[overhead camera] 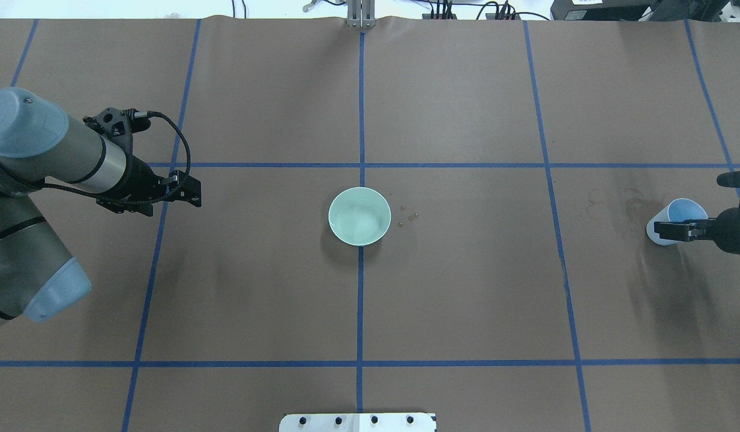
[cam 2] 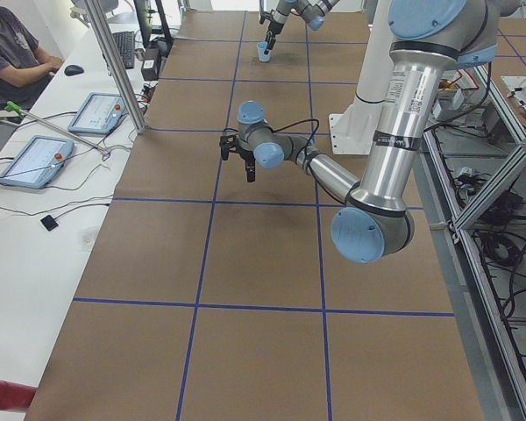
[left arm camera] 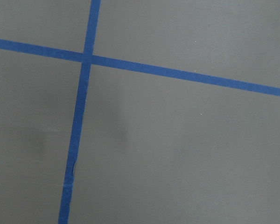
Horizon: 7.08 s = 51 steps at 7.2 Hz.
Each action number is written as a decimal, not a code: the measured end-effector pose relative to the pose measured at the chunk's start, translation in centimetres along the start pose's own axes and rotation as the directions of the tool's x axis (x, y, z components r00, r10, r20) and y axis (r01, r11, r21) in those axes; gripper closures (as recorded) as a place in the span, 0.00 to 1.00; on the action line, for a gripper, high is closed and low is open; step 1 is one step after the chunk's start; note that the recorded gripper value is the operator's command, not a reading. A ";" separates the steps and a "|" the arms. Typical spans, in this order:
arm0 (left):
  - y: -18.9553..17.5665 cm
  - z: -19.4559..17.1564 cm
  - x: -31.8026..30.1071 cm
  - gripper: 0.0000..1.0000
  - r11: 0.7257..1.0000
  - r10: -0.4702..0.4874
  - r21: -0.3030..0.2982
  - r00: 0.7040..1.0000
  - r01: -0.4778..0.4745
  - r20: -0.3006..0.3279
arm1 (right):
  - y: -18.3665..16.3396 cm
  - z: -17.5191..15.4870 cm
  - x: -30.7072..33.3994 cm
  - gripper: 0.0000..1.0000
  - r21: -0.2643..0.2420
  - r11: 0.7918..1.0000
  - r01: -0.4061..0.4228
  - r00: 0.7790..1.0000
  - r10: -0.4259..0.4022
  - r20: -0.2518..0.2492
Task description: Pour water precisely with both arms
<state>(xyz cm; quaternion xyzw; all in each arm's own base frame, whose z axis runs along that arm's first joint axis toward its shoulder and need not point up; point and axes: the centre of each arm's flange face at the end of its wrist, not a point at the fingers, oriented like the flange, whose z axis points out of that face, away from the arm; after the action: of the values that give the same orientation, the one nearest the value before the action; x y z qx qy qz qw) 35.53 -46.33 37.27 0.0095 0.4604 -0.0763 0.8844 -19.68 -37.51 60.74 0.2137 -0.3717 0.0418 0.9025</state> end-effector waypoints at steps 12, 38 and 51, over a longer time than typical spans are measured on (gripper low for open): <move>-0.6 2.8 12.7 0.01 0.997 -0.081 -0.018 0.995 0.080 -0.066 | -3.5 -7.3 3.5 0.01 -0.015 1.000 0.004 1.000 -0.004 0.026; -2.8 -0.5 -27.5 0.79 0.939 0.332 -0.160 0.925 -0.305 0.184 | -8.0 -9.7 7.2 0.01 -0.083 0.993 0.079 0.997 -0.078 0.011; -7.5 -14.0 -40.2 0.00 0.989 0.147 -0.023 0.988 -0.146 0.052 | -15.8 -12.1 10.9 0.01 -0.327 0.944 0.045 0.999 -0.046 0.004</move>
<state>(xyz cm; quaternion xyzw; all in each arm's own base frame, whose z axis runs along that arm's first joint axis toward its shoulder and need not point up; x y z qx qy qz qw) 0.35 -47.42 62.41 0.0331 0.4352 -0.0068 0.8997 -0.23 -47.63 54.99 0.0695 -0.3669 -0.0408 0.9268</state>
